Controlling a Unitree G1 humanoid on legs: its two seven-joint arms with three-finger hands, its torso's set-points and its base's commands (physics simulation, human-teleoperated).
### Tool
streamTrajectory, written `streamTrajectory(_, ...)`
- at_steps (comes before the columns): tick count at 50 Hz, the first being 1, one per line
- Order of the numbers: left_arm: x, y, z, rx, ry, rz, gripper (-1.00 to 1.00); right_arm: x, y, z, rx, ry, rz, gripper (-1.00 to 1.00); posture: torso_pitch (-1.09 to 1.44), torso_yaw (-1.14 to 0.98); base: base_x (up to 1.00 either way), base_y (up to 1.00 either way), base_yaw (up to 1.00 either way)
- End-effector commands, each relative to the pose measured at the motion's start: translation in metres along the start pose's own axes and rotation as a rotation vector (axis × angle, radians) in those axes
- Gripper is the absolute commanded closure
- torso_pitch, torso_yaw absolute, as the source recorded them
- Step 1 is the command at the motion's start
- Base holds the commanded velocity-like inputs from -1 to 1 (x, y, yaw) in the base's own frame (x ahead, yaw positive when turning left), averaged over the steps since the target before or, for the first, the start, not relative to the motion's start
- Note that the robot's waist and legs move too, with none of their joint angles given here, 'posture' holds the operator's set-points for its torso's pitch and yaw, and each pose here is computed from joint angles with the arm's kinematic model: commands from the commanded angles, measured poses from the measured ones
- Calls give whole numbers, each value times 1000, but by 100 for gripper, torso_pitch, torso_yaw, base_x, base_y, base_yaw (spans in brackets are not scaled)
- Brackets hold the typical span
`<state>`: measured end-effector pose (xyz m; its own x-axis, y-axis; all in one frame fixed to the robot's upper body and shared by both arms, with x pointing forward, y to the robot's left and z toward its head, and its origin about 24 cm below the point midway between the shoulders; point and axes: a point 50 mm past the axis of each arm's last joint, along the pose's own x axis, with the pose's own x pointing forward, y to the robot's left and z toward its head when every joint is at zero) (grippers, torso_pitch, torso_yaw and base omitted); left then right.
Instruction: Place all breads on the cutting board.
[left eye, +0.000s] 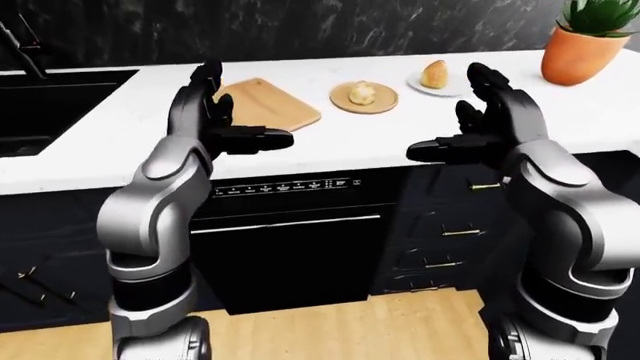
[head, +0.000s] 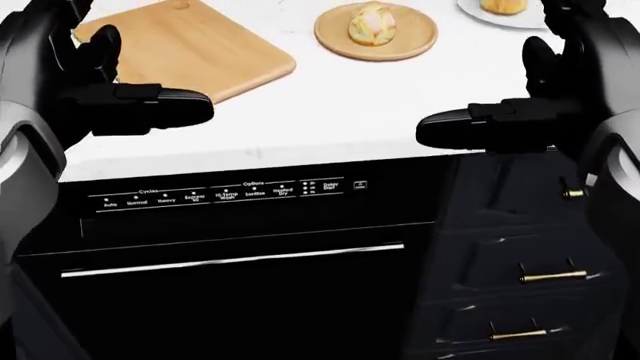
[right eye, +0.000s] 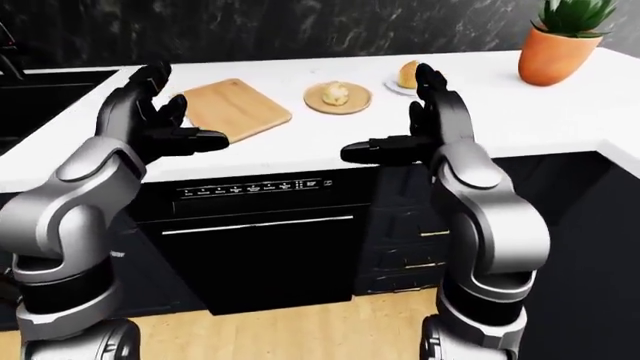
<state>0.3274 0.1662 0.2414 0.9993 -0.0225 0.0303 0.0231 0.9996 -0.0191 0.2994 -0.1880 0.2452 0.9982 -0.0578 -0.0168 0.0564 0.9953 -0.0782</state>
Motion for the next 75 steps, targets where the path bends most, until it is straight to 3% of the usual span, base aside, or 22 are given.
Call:
streamTrajectory(1, -3, 3, 18, 3, -96, 17, -100, -3, 2, 16, -2, -87, 10, -100, 0, 0, 17, -9, 0)
streamTrajectory(27, -2, 1, 21, 2, -100, 12, -100, 0, 0, 26, -11, -95, 11, -100, 0, 0, 17, -9, 0)
streamTrajectory(48, -1, -2, 30, 6, -112, 3, -100, -3, 0, 19, -4, -86, 9, -100, 0, 0, 16, -10, 0)
streamTrajectory(75, -3, -5, 24, -2, -106, -4, -100, -3, 1, 27, -4, -100, 13, -100, 0, 0, 10, -8, 0)
